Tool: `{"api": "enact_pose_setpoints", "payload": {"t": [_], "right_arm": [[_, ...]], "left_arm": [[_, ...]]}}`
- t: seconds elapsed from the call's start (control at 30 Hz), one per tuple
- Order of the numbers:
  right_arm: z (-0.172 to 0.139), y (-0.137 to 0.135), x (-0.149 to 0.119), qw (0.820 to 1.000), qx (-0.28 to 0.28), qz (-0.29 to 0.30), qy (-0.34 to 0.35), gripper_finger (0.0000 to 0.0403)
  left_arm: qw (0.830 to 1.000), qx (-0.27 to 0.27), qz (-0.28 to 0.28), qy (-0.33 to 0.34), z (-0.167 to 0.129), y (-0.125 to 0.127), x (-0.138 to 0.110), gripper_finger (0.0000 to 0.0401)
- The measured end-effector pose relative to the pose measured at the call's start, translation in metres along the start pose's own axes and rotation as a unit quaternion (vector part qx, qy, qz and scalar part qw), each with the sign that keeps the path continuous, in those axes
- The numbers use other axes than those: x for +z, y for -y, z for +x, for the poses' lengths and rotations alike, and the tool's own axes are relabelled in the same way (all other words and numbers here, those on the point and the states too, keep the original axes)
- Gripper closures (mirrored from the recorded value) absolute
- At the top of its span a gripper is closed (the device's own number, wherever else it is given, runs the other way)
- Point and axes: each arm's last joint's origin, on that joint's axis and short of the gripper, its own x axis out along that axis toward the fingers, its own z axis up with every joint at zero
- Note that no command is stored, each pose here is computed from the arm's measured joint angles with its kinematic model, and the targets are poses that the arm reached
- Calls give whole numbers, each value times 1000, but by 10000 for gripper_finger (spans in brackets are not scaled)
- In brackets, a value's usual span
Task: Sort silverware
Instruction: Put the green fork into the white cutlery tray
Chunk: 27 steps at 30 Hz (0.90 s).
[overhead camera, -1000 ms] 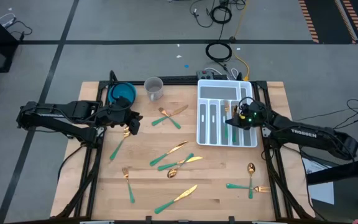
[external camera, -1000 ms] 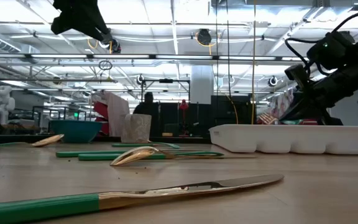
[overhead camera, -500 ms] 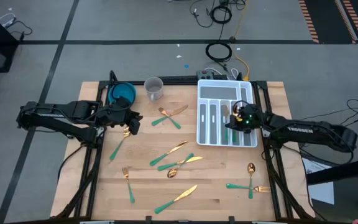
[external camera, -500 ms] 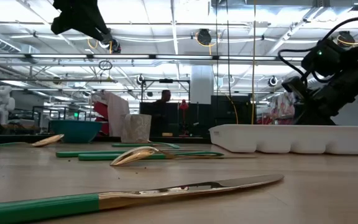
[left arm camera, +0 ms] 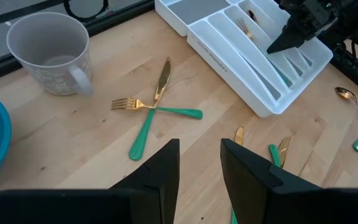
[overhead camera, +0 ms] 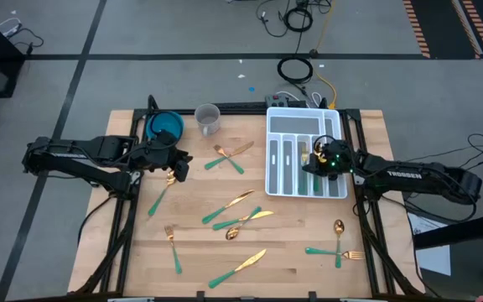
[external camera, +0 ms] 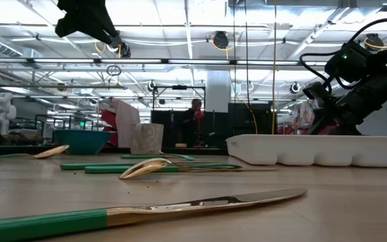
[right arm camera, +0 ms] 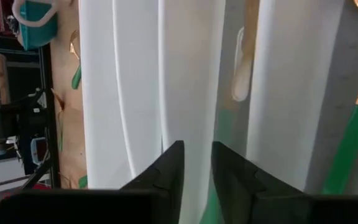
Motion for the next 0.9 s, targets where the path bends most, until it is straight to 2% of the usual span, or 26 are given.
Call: {"api": "enact_pose_setpoints", "payload": {"t": [0.2, 0.4, 0.57, 0.7, 0.77, 0.9], "right_arm": [[-2, -2, 0, 1000, 11, -5, 4, 298], [-9, -22, 7, 996, 72, -27, 36, 293], [-28, -67, 18, 983, 140, -98, 65, 293], [-56, -115, 28, 962, 173, -190, 96, 293], [-72, -139, 32, 953, 161, -235, 102, 293], [-102, -175, 39, 938, 89, -315, 110, 293]], "left_arm": [[1000, 0, 0, 0, 0, 0, 0, 278], [1000, 0, 0, 0, 0, 0, 0, 278], [1000, 0, 0, 0, 0, 0, 0, 278], [1000, 0, 0, 0, 0, 0, 0, 278], [1000, 2, 0, 3, 0, 0, 0, 278], [999, -11, 33, 35, 3, 6, 6, 278]]}}
